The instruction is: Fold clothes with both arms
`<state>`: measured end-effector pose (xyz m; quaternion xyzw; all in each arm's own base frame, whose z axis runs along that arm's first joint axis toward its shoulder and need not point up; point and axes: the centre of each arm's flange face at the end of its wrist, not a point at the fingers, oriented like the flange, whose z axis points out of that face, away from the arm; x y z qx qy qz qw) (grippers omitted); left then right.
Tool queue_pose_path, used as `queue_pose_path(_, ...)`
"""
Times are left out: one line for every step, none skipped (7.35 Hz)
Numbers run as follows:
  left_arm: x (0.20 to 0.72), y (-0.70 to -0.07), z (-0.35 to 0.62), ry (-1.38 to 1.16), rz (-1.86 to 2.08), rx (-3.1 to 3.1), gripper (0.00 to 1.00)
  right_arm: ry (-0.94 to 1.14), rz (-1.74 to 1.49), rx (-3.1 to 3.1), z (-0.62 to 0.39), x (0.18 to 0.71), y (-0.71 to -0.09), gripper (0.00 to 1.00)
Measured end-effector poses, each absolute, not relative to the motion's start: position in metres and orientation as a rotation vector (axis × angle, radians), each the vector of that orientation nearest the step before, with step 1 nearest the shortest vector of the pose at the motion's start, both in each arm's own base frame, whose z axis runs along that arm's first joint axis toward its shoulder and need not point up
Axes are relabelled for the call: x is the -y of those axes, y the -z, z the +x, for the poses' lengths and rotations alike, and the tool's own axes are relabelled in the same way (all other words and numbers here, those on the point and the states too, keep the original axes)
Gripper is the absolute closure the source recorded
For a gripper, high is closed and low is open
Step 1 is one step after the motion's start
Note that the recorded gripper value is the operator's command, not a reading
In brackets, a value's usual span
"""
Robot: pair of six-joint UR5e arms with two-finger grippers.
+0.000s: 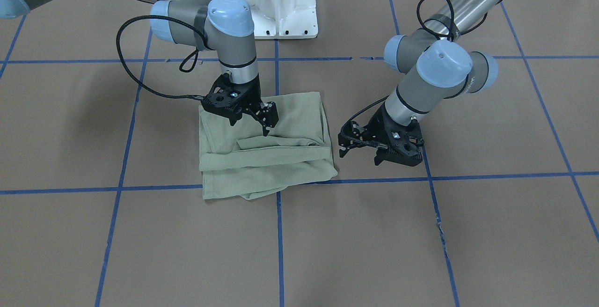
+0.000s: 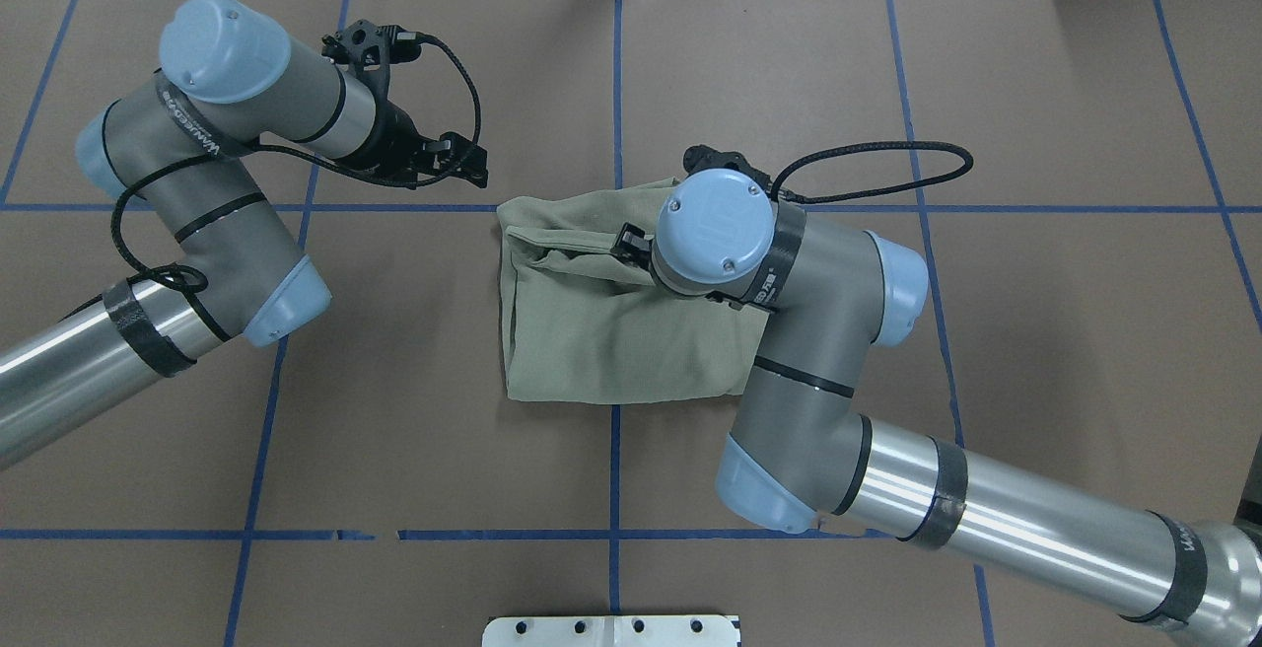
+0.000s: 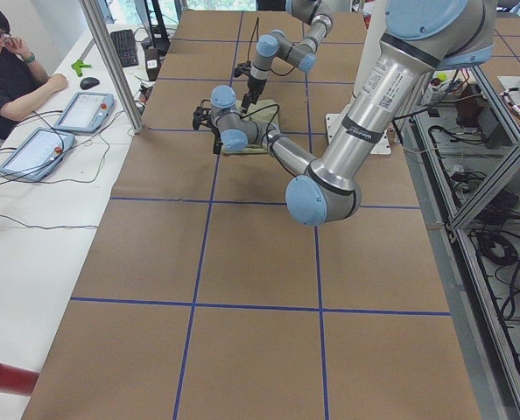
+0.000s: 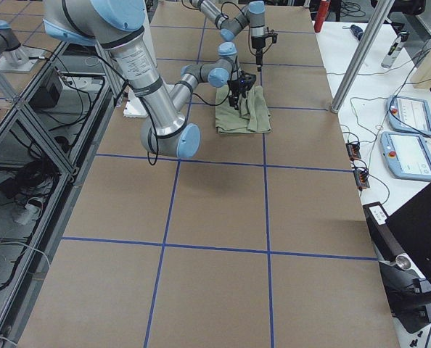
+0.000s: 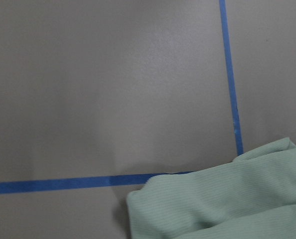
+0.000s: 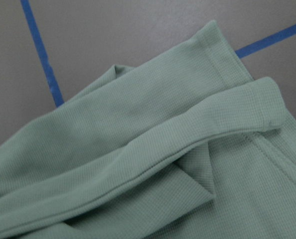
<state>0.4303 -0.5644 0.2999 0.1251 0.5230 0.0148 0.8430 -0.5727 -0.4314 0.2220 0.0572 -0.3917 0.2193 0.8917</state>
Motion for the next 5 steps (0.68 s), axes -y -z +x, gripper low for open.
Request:
queue_pose_path(0.566, -0.303, 0.427, -0.036, 0.267, -1.101, 0.00, -0.372, 0.162, 0.777, -0.586, 0.425, -0.232, 0.00)
queue_pose_path(0.566, -0.303, 0.426, -0.038, 0.268, -1.100, 0.00, -0.318, 0.189, 0.746, -0.595, 0.425, -0.240, 0.00)
queue_pose_path(0.566, -0.304, 0.426, -0.038, 0.268, -1.100, 0.00, -0.287, 0.205, 0.722, -0.599, 0.429, -0.247, 0.00)
queue_pose_path(0.566, -0.305, 0.426, -0.037, 0.268, -1.099, 0.00, -0.272, 0.216, 0.697, -0.601, 0.439, -0.253, 0.00)
queue_pose_path(0.566, -0.305, 0.425, -0.036, 0.268, -1.099, 0.00, -0.273, 0.225, 0.667, -0.603, 0.459, -0.258, 0.00)
